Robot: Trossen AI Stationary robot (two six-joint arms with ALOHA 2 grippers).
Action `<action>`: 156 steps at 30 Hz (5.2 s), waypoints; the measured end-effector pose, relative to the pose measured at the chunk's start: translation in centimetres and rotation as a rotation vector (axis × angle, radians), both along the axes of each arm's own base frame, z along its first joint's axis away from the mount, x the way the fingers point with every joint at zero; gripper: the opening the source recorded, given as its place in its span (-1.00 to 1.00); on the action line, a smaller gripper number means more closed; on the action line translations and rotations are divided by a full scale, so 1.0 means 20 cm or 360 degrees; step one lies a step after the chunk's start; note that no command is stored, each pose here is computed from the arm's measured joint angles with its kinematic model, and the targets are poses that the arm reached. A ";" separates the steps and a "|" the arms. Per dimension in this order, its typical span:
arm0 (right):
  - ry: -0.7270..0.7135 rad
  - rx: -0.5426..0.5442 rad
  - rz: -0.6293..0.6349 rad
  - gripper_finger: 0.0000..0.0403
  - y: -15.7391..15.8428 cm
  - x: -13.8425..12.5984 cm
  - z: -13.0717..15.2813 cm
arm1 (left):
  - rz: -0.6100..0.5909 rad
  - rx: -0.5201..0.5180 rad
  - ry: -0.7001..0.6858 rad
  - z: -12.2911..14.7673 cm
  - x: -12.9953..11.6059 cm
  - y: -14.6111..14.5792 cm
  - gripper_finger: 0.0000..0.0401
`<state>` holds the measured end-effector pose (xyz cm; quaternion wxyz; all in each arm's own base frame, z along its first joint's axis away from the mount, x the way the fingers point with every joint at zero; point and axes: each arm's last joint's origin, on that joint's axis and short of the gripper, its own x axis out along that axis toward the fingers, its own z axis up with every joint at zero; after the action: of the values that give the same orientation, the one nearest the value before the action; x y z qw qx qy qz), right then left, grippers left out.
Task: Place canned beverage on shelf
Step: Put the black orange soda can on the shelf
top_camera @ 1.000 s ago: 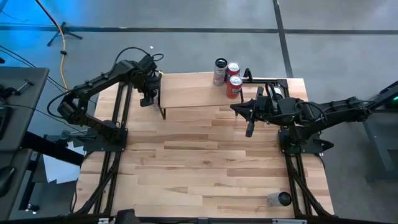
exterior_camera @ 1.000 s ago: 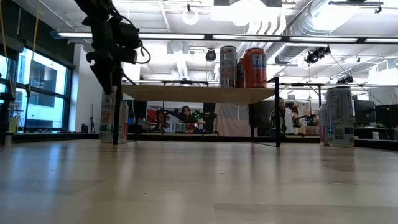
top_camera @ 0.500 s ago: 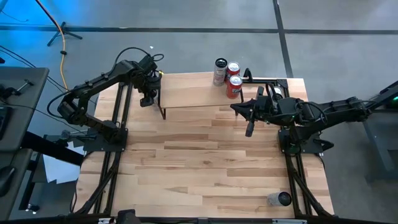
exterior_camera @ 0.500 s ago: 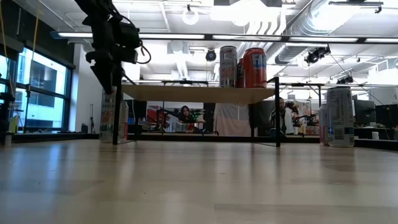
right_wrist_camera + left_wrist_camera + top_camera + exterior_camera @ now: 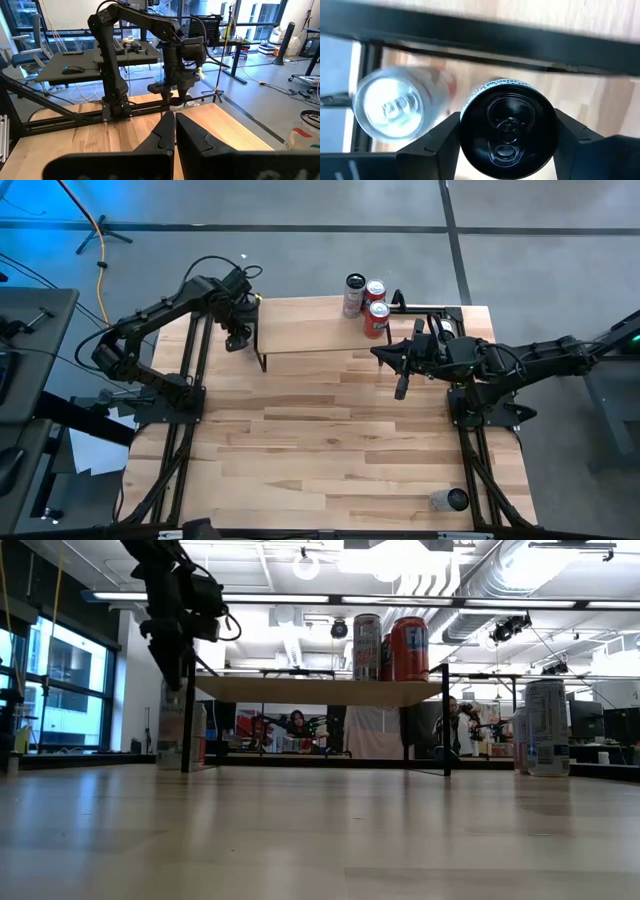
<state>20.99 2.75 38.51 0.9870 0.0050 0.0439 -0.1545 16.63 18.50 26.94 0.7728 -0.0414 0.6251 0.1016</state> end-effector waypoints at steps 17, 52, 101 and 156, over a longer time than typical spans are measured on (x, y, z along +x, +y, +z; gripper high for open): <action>0.0018 -0.0039 0.0003 -1.00 0.00 0.00 0.00 | 0.0530 -0.0086 0.0100 0.42 -0.13 -0.17 -0.04; -0.0002 0.0050 -0.0006 -1.00 0.00 0.00 0.00 | 0.0284 -0.0022 -0.0731 1.05 0.40 -0.44 -0.04; 0.0115 0.0206 -0.0038 -1.00 0.03 0.15 -0.12 | 0.0498 -0.0111 -0.0349 0.69 0.70 -0.09 0.03; 0.0118 0.0196 -0.0037 -1.00 0.03 0.15 -0.12 | 0.0245 0.0093 -0.0907 1.07 0.51 -0.30 0.88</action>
<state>23.94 3.33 36.06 0.9806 0.0604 0.0899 -0.1632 26.82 12.52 48.41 0.9081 -0.0932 0.3747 0.1620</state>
